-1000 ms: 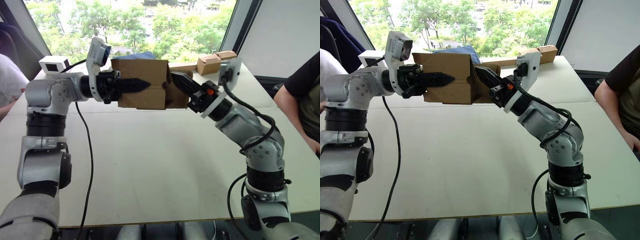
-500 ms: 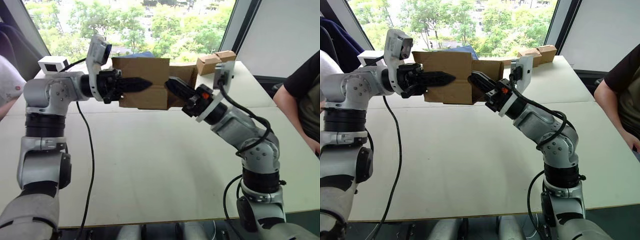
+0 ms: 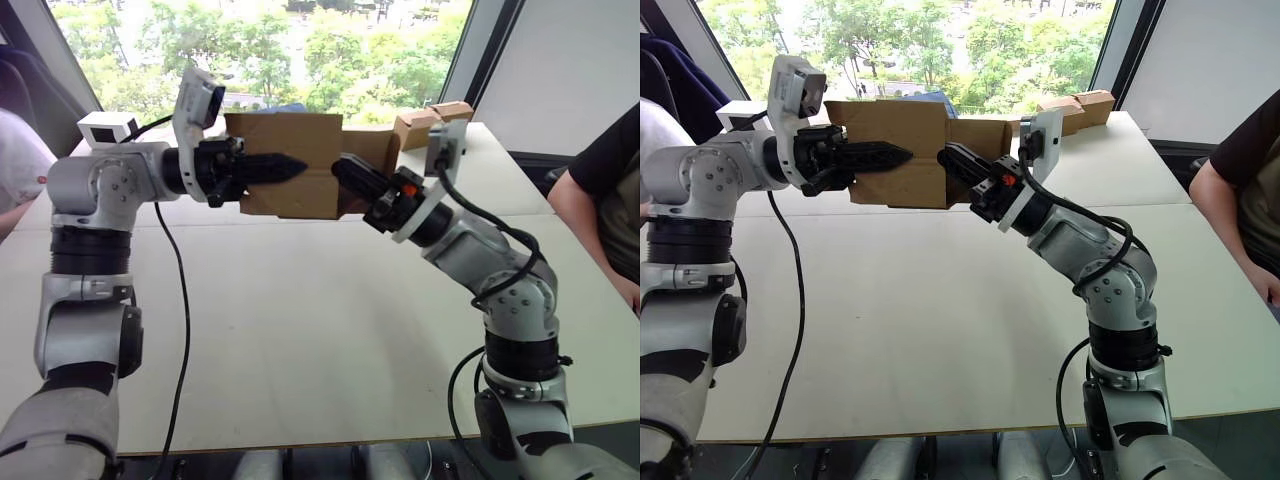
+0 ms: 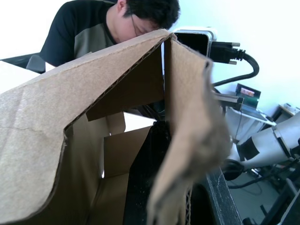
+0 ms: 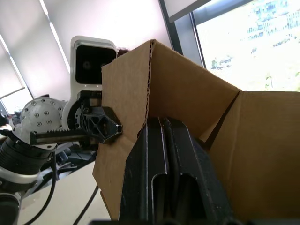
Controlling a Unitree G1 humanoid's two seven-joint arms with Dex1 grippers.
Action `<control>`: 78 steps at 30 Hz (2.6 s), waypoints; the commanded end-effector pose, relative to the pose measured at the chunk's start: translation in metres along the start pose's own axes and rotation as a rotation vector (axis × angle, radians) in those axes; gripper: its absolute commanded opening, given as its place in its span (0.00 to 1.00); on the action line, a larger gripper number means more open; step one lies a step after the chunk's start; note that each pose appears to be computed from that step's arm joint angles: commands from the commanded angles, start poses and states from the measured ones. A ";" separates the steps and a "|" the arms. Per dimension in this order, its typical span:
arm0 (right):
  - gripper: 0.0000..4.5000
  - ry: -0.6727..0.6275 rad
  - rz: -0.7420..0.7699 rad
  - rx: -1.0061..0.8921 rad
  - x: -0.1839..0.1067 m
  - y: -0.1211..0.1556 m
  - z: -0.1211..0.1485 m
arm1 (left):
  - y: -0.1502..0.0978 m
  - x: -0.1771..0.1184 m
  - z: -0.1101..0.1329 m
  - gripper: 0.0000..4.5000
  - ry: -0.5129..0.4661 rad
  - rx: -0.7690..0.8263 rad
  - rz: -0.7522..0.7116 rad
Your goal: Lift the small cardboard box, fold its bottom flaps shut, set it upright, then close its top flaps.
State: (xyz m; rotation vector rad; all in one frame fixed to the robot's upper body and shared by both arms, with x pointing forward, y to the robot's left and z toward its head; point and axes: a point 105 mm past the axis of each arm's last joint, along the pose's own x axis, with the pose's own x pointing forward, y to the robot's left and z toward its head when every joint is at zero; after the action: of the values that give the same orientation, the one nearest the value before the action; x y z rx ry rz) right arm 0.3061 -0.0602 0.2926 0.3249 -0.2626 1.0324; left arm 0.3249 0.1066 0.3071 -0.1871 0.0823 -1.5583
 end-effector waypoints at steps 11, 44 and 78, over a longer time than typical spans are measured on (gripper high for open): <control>0.01 0.126 -0.059 -0.222 -0.044 -0.005 0.009 | -0.005 -0.003 0.007 0.00 -0.028 0.045 -0.012; 0.01 0.154 0.085 -0.145 -0.025 0.017 -0.011 | -0.024 0.008 0.017 0.00 -0.031 0.077 -0.082; 0.01 0.178 -0.349 -0.310 -0.081 -0.102 0.021 | -0.017 0.010 0.016 0.00 -0.034 0.082 -0.075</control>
State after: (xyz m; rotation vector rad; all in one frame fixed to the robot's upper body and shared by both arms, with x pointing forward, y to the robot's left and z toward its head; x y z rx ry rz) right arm 0.3572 -0.1902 0.2533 0.0456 -0.1249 0.6220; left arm 0.3158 0.0986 0.3157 -0.2007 0.0302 -1.6137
